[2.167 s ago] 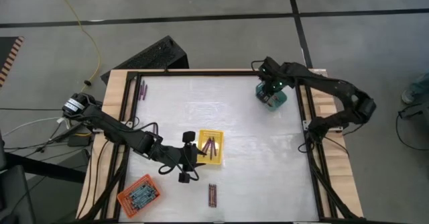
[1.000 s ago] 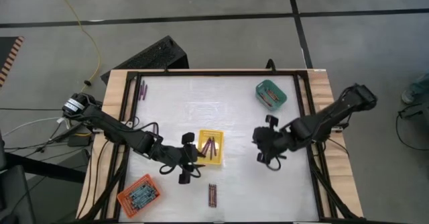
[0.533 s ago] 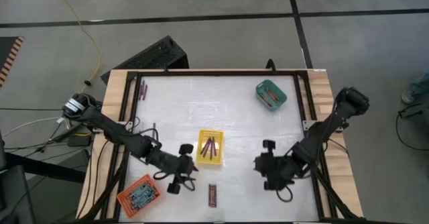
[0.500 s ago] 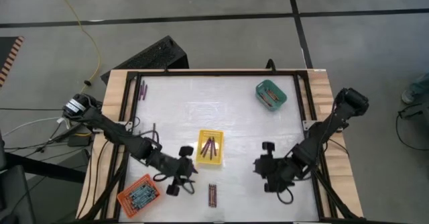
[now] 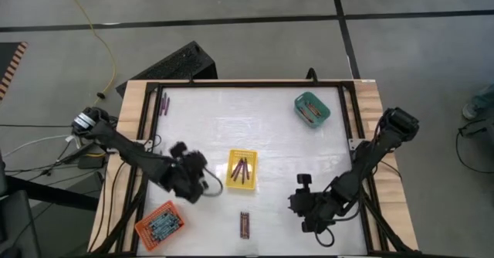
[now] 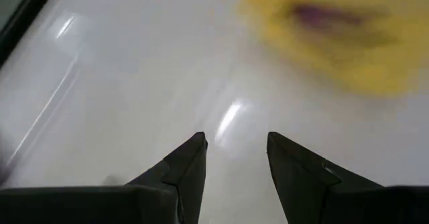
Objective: Sort crayons
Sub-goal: Put the violet crayon into the yellow basket
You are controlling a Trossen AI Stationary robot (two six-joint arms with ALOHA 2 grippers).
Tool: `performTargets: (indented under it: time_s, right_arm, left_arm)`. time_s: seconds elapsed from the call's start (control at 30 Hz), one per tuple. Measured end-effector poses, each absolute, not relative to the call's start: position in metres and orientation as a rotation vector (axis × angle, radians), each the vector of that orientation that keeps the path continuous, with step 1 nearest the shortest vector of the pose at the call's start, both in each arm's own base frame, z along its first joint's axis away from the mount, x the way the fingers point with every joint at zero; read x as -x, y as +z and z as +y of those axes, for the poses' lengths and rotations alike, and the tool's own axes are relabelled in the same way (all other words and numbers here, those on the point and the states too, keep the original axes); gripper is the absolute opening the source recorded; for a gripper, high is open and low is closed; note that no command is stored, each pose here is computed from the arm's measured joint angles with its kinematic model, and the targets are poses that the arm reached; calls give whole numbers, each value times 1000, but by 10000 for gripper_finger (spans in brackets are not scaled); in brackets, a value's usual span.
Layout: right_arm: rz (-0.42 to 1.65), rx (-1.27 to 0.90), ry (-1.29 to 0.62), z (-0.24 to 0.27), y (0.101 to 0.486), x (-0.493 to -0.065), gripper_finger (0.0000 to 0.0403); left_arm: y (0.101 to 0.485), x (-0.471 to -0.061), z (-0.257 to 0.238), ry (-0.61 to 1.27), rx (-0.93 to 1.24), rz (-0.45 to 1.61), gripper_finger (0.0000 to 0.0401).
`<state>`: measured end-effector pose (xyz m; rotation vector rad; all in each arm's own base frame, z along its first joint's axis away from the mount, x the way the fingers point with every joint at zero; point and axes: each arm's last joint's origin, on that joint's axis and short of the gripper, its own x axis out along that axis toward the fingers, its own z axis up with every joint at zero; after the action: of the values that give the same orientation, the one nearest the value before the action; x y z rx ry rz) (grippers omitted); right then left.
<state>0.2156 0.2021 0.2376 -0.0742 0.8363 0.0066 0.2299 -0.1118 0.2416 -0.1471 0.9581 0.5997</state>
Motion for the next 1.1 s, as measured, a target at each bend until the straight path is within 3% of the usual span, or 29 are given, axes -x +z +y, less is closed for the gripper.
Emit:
performTargets:
  time_s: [0.13, 0.43, 0.7, 1.1]
  right_arm:
    - [833, 84, 10, 203, 238, -215, 122]
    - [826, 119, 26, 204, 238, -214, 122]
    - [805, 129, 31, 206, 239, -214, 122]
    - [785, 128, 27, 207, 240, -215, 122]
  left_arm:
    - [229, -213, -90, 763, 195, 1049, 148]
    - [190, -186, -39, 909, 416, 1193, 148]
    - [167, -150, -5, 1006, 597, 1148, 148]
    - [140, -131, 23, 955, 805, 1153, 148]
